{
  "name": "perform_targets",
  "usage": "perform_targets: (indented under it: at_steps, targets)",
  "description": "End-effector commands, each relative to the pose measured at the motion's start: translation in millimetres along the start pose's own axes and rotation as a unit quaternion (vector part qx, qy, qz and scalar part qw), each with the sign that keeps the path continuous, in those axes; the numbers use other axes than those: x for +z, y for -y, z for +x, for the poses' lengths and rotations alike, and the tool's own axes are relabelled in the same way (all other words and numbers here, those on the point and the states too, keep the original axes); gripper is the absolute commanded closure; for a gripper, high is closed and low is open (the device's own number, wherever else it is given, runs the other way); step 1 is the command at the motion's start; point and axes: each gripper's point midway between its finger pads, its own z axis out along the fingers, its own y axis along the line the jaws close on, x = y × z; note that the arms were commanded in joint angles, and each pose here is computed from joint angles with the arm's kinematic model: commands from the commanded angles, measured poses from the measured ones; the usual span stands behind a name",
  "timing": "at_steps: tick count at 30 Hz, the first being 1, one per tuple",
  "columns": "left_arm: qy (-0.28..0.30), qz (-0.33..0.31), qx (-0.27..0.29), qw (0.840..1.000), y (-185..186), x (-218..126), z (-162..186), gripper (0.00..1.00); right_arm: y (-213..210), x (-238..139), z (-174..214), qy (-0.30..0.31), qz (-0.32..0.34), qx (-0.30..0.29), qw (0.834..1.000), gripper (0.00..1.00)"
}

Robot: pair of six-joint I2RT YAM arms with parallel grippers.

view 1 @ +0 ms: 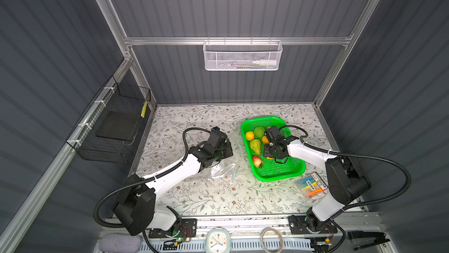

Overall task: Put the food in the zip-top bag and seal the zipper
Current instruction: 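Release the bag with the right gripper and grasp a yellow pear in the basket, then carry the yellow pear into the bag held open by the left gripper and release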

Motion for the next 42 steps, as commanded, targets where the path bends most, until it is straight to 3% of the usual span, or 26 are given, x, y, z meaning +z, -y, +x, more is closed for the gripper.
perform_targets:
  at_steps: [1, 8, 16, 25, 35, 42]
  targets:
    - [0.001, -0.007, 0.006, 1.000, -3.6, 0.0, 3.2, 1.00, 0.7, -24.2, -8.0, 0.021, -0.014, 0.001, 1.000, 0.48]
    - [0.001, 0.010, 0.010, 1.000, 3.7, -3.3, 1.8, 1.00, -26.0, -79.9, -9.8, 0.047, -0.125, -0.031, 0.991, 0.48]
    - [-0.004, 0.029, 0.017, 0.999, 12.9, -8.1, 1.2, 1.00, -80.1, -138.1, -9.9, 0.092, -0.277, -0.055, 0.955, 0.49]
    - [-0.004, 0.060, 0.014, 0.998, 26.7, -20.5, -1.4, 1.00, -149.3, -153.5, 0.1, 0.092, -0.366, -0.089, 0.922, 0.51]
    - [-0.010, 0.081, 0.011, 0.997, 34.9, -27.5, -0.2, 1.00, -186.1, -140.3, 7.7, 0.074, -0.383, -0.109, 0.914, 0.52]
    - [-0.007, 0.086, 0.009, 0.996, 35.3, -31.0, -0.5, 1.00, -189.9, -127.5, 8.6, 0.066, -0.367, -0.110, 0.921, 0.52]
